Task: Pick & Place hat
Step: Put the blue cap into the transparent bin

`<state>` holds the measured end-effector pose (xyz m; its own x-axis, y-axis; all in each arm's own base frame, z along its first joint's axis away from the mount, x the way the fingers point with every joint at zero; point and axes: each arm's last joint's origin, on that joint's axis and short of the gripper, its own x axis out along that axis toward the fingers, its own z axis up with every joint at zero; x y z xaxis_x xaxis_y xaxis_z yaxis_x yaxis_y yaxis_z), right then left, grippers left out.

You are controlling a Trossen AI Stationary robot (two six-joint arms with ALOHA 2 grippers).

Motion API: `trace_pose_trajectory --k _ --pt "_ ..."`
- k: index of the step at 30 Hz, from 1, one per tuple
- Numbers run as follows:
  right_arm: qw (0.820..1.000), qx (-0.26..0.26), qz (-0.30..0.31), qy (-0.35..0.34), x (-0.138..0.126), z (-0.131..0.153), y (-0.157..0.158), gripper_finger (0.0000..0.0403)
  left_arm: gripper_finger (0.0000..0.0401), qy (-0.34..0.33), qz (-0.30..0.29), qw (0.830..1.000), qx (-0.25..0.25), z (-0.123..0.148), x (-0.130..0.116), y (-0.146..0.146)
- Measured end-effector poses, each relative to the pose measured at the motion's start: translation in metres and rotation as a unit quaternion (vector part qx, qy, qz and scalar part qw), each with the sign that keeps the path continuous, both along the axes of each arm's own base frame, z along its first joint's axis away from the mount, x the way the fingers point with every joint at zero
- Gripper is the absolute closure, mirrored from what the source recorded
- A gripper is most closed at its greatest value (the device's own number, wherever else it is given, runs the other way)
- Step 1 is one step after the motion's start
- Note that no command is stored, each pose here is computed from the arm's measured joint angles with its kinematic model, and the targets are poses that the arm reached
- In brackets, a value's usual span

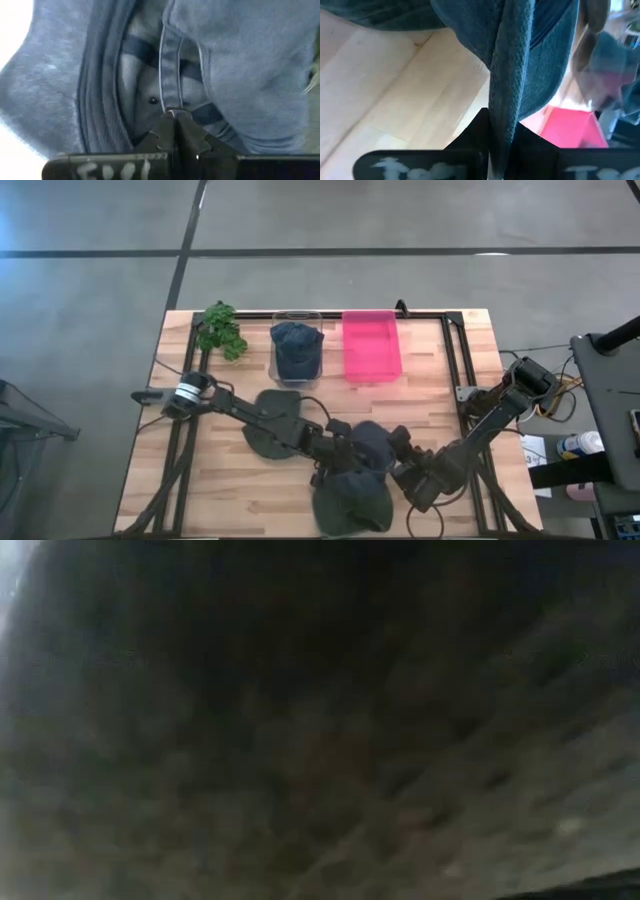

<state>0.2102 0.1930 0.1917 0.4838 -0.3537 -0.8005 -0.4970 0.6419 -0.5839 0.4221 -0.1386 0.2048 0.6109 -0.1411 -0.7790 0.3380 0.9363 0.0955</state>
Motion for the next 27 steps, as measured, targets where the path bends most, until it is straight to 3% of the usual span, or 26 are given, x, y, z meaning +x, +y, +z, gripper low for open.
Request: trace_pose_trajectory --k 6,11,15,21,27 --pt "0.999 -0.026 0.033 0.005 0.002 0.003 0.000 0.0390 0.0387 0.016 -0.009 1.000 0.002 -0.008 0.000 0.005" --pt "0.999 -0.023 0.035 0.001 0.004 0.006 0.001 0.0390 0.0387 0.078 -0.018 0.996 0.030 -0.012 -0.006 0.012" --pt "0.999 -0.021 0.027 0.000 0.004 0.005 0.001 0.0390 0.0398 0.096 0.023 0.991 0.093 -0.009 -0.008 0.022" --pt "0.999 -0.040 0.014 -0.021 0.006 0.006 -0.002 0.0390 0.0400 0.008 0.113 0.971 0.210 0.030 -0.005 0.032" --pt "0.998 -0.037 -0.017 -0.041 0.008 0.003 -0.007 0.0390 0.0401 -0.112 0.154 0.963 0.191 0.086 -0.015 0.037"
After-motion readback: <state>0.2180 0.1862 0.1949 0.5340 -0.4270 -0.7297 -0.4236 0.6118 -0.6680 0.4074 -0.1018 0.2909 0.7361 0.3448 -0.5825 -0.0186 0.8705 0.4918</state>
